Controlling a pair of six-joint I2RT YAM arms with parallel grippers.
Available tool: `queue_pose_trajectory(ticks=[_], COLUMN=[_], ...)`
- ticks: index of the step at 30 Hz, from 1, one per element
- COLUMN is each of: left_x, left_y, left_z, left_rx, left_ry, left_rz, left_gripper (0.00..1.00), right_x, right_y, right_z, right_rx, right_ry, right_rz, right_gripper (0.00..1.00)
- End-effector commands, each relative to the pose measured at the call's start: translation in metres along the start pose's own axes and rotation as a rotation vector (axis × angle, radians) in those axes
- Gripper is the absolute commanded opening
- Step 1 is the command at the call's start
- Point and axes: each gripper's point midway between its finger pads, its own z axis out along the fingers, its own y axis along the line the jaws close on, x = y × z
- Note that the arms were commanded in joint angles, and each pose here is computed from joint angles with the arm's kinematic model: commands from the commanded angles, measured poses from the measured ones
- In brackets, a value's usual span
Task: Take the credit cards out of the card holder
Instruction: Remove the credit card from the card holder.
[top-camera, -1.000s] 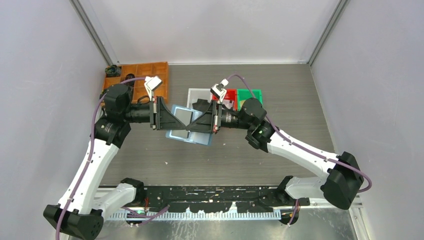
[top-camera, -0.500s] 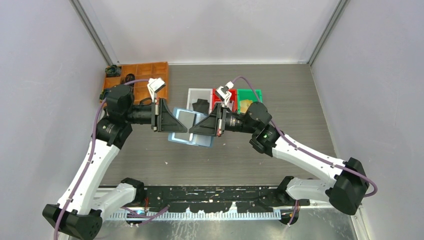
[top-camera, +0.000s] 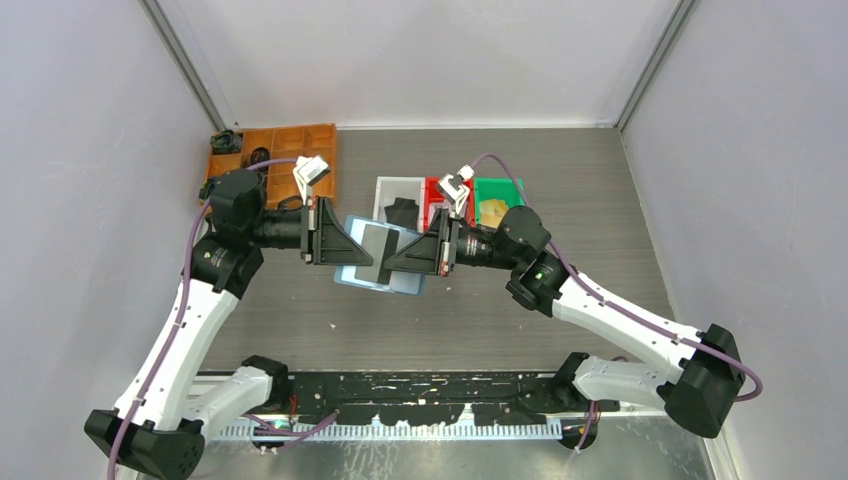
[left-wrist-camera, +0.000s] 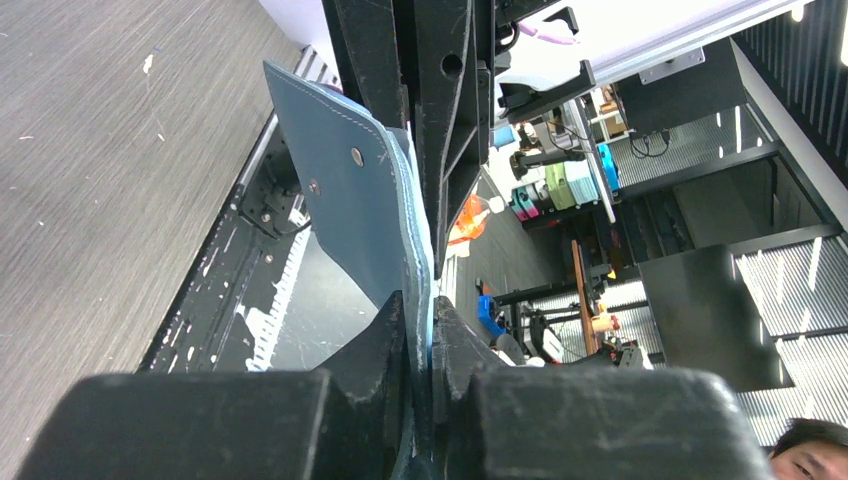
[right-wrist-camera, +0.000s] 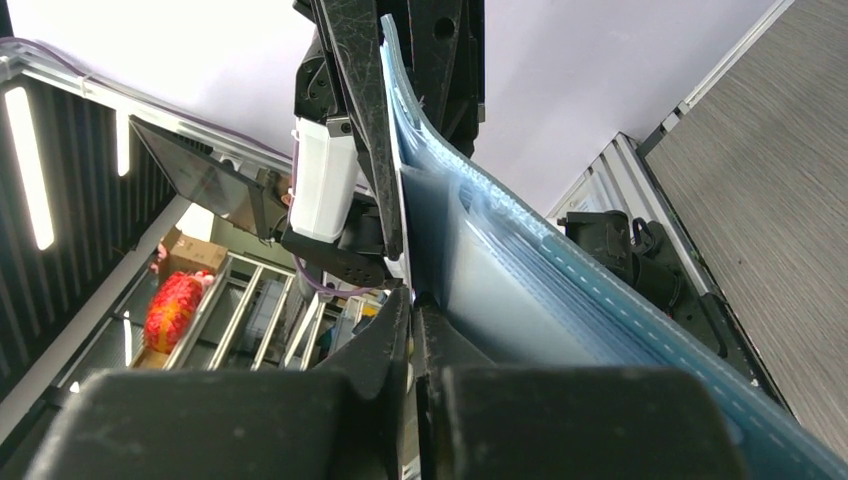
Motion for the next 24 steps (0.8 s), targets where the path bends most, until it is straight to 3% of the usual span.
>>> queue_pose_trajectory(ticks=[1, 4, 10, 12, 17, 21, 24], left_x=[-0.002, -0.002, -0.003, -0.004, -0.004, -0.004, -0.003], left_y=[-0.032, -0.032, -0.034, -0.036, -0.039, -0.04, -0.043], left_z=[-0.007, -0.007, -0.007, -0.007, -0.008, -0.009, -0.01], left_rx=[0.062, 0.062, 0.064, 0.065, 0.068, 0.059, 0.059], left_ry=[0.004, 0.004, 0.004, 0.002, 0.002, 0.01, 0.015], left_rz=[0.126, 0.127, 0.134, 0.14, 0.153, 0.159, 0.18], left_gripper=[0.0, 0.0, 0.0, 0.0, 0.0, 0.0, 0.0], right_x=[-0.009, -0.018, -0.031, -0.03, -0.026, -0.02, -0.021], right_y=[0.013, 0.024, 0.039, 0.04, 0.039, 0.029, 0.025], right_z=[-0.004, -0.001, 0.011, 0.012, 0.004, -0.009, -0.025], right_rx=[-0.023, -0.072, -0.134, -0.146, -0.144, -0.071, -0.023], right_ry=[-0.031, -0.067, -0.078, -0.072, -0.074, -0.067, -0.073], right_rz=[-0.044, -0.038, -0.022, -0.019, -0.031, -0.06, -0.081], right_gripper=[0.25, 0.42, 0.42, 0.37, 0.1, 0.01, 0.01])
